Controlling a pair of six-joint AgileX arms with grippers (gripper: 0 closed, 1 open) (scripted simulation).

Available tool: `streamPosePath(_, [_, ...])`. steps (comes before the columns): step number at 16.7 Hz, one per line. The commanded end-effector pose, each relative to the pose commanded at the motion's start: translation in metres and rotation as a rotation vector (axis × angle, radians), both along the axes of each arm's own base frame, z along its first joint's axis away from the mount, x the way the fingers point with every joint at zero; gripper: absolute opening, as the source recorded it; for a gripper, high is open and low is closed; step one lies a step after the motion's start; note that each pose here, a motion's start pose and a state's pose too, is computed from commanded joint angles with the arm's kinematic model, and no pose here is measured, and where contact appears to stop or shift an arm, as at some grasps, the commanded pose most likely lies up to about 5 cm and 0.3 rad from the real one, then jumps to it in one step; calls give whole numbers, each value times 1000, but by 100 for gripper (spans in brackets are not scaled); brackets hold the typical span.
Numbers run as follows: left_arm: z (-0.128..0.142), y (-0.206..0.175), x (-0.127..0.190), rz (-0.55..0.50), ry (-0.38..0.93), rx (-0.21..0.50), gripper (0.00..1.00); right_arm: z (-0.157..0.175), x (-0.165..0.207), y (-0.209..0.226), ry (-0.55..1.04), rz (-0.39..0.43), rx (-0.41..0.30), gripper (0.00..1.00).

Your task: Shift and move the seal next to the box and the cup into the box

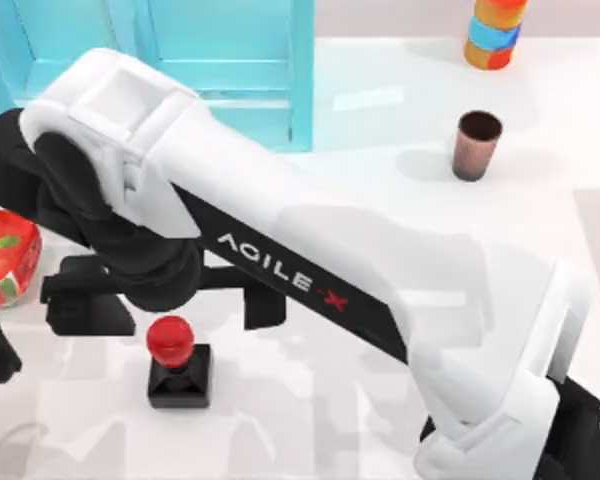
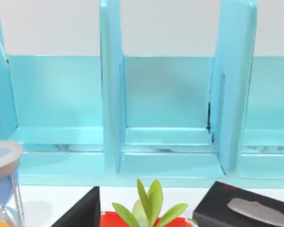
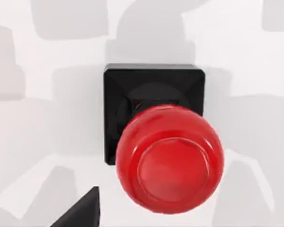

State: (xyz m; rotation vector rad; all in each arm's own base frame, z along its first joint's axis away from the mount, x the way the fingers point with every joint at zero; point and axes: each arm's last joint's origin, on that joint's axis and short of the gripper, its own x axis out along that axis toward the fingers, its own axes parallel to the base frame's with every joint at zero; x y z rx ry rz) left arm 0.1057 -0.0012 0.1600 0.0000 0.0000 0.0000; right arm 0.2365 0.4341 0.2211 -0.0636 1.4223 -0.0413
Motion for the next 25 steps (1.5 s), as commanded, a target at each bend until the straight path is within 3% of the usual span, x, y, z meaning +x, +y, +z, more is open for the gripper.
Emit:
streamPosePath(4, [0, 0, 0, 0, 0, 0, 100, 4, -11, 9, -49, -16, 64, 100])
streamPosePath(11, [0, 0, 0, 0, 0, 0, 100, 5, -9, 8, -53, -21, 71, 100])
streamPosePath(21, [0, 0, 0, 0, 0, 0, 100, -66, 4, 10, -55, -18, 74, 100])
streamPosePath(25, [0, 0, 0, 0, 0, 0, 100, -73, 5, 9, -53, -18, 70, 100])
